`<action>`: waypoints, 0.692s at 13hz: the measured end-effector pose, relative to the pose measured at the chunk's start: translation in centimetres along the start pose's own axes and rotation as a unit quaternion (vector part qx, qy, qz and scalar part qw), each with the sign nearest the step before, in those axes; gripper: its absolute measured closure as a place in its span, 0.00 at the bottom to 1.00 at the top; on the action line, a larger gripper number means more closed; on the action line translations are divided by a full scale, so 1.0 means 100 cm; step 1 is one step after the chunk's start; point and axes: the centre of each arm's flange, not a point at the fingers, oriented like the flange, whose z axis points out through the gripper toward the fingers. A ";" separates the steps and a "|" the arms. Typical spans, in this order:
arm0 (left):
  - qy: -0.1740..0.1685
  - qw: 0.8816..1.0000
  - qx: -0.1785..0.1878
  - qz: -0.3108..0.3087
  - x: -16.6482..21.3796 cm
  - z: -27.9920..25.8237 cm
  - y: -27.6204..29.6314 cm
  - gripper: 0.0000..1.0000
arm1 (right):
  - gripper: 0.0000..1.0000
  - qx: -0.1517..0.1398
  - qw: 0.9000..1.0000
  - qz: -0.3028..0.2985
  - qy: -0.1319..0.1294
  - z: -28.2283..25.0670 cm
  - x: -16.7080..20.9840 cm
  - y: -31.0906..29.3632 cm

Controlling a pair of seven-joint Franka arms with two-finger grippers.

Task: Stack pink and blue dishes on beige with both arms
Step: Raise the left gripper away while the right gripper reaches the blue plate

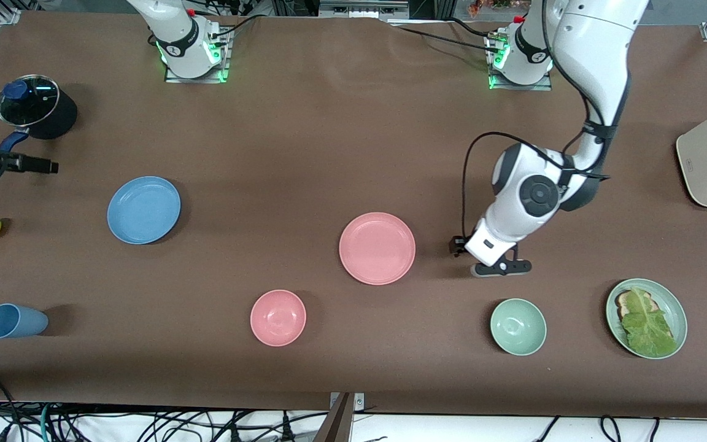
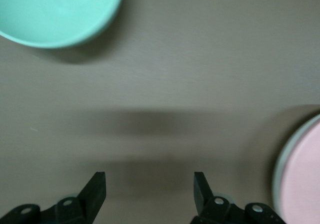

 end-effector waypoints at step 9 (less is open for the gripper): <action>-0.024 0.997 0.002 0.070 0.017 -0.101 -0.127 0.20 | 0.06 0.076 0.995 -0.044 0.054 0.197 0.033 0.061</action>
